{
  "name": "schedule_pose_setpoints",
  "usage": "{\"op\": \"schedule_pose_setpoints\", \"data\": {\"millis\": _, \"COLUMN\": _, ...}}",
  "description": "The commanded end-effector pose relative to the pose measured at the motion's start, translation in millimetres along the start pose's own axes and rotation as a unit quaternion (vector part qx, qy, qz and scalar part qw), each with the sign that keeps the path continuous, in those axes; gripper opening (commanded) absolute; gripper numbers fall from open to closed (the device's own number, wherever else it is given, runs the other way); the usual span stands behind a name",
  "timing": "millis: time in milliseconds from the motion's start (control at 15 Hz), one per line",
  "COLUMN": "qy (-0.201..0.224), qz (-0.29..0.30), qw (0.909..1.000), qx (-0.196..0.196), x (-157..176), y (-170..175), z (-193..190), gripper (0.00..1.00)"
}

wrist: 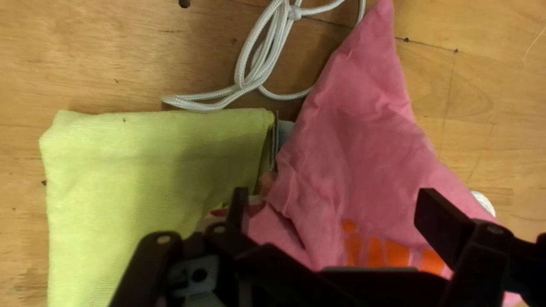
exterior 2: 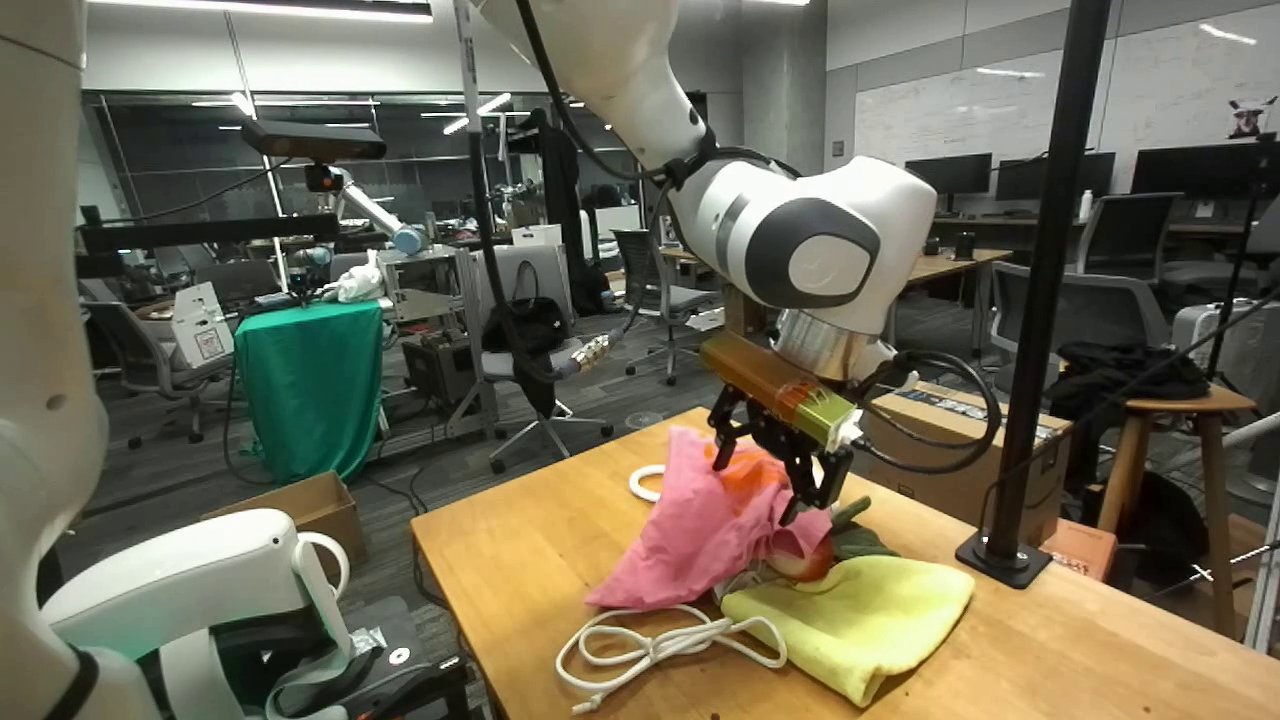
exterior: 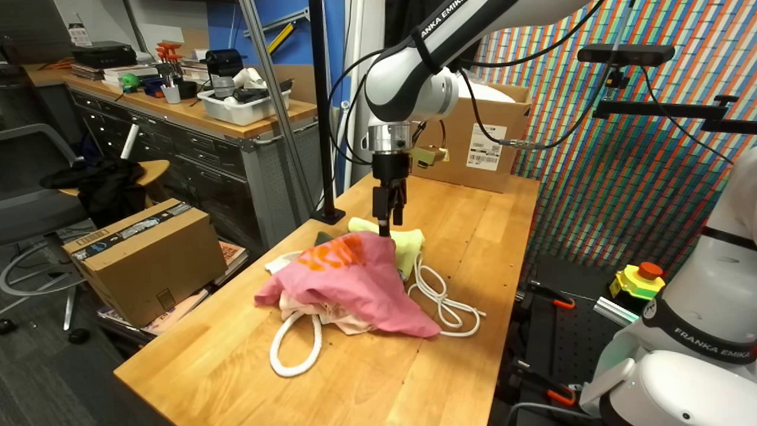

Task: Separate the objects on the table.

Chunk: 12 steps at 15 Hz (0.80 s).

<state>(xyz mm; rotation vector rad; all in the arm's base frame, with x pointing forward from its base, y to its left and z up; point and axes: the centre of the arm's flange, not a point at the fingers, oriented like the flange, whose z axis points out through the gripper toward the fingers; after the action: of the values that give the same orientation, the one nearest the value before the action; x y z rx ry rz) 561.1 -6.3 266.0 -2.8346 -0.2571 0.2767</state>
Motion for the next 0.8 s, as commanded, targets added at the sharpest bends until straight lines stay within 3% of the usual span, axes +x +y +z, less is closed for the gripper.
{"op": "schedule_pose_setpoints", "data": {"millis": 0, "qy": 0.0, "qz": -0.04, "qw": 0.9991, "qx": 0.015, "x": 3, "y": -7, "z": 6, "gripper": 1.0}}
{"op": "schedule_pose_setpoints", "data": {"millis": 267, "qy": 0.014, "qz": -0.044, "qw": 0.9989, "qx": -0.002, "x": 8, "y": -19, "z": 17, "gripper": 1.0}}
{"op": "schedule_pose_setpoints", "data": {"millis": 733, "qy": 0.111, "qz": -0.019, "qw": 0.9909, "qx": -0.074, "x": 31, "y": -8, "z": 43, "gripper": 1.0}}
